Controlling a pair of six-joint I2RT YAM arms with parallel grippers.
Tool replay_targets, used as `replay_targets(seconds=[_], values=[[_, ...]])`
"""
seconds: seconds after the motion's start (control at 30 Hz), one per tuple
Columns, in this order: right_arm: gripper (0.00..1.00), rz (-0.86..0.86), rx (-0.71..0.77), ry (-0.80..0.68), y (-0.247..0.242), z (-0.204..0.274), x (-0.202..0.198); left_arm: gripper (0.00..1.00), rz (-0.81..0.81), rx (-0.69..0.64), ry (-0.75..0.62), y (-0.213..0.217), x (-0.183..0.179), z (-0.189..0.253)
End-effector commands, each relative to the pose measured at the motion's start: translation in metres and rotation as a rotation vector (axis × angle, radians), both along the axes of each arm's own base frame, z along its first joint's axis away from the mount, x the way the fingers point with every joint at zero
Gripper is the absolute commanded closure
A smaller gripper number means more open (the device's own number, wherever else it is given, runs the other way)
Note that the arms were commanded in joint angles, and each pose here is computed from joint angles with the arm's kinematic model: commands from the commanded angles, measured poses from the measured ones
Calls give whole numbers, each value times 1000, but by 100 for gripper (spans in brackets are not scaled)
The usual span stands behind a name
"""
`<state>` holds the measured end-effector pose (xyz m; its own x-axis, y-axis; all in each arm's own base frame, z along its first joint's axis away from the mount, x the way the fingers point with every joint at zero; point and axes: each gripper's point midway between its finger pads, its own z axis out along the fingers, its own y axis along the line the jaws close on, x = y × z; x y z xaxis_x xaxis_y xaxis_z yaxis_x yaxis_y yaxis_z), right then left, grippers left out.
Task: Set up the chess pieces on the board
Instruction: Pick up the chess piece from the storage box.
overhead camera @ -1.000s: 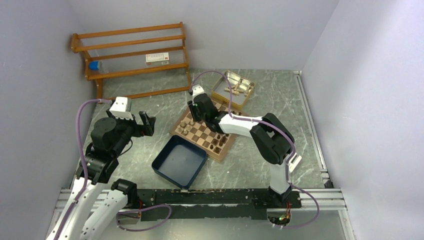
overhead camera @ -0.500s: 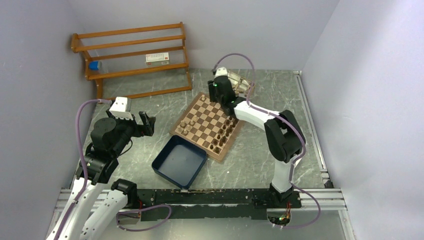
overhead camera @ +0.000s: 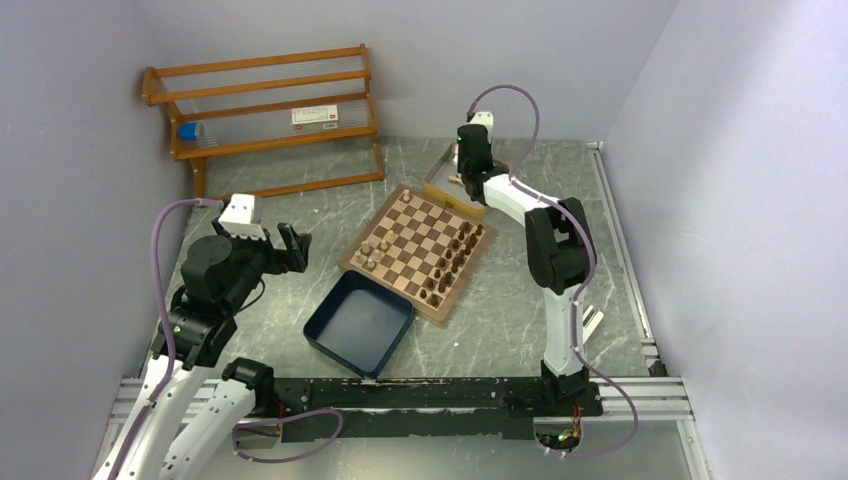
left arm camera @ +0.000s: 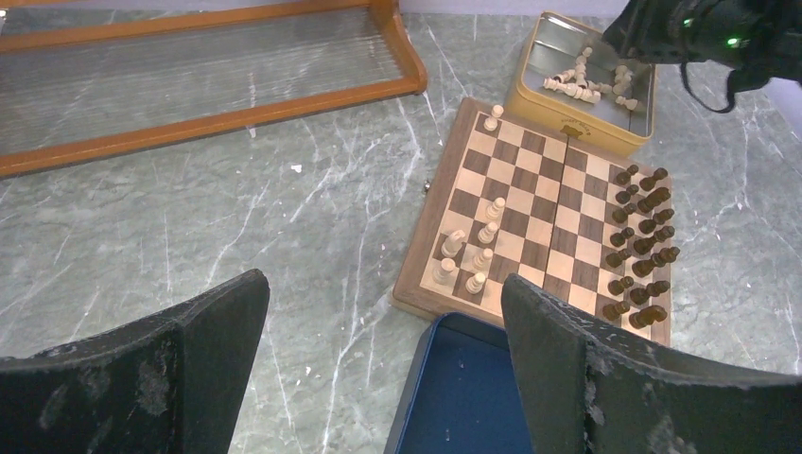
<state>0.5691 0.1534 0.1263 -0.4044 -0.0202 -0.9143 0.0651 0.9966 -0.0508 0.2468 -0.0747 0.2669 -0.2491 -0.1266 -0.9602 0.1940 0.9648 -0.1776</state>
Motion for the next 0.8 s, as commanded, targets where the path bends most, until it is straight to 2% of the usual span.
replay_targets(seconds=[0.0, 0.2, 0.77], values=[[65, -126, -15, 10, -20, -19, 21, 3, -15, -12, -19, -2, 0, 3], [65, -204, 54, 9, -20, -34, 42, 3, -10, -13, -25, -1, -1, 5], [65, -354, 67, 18, -35, -67, 60, 3, -25, -14, -30, -4, -3, 6]])
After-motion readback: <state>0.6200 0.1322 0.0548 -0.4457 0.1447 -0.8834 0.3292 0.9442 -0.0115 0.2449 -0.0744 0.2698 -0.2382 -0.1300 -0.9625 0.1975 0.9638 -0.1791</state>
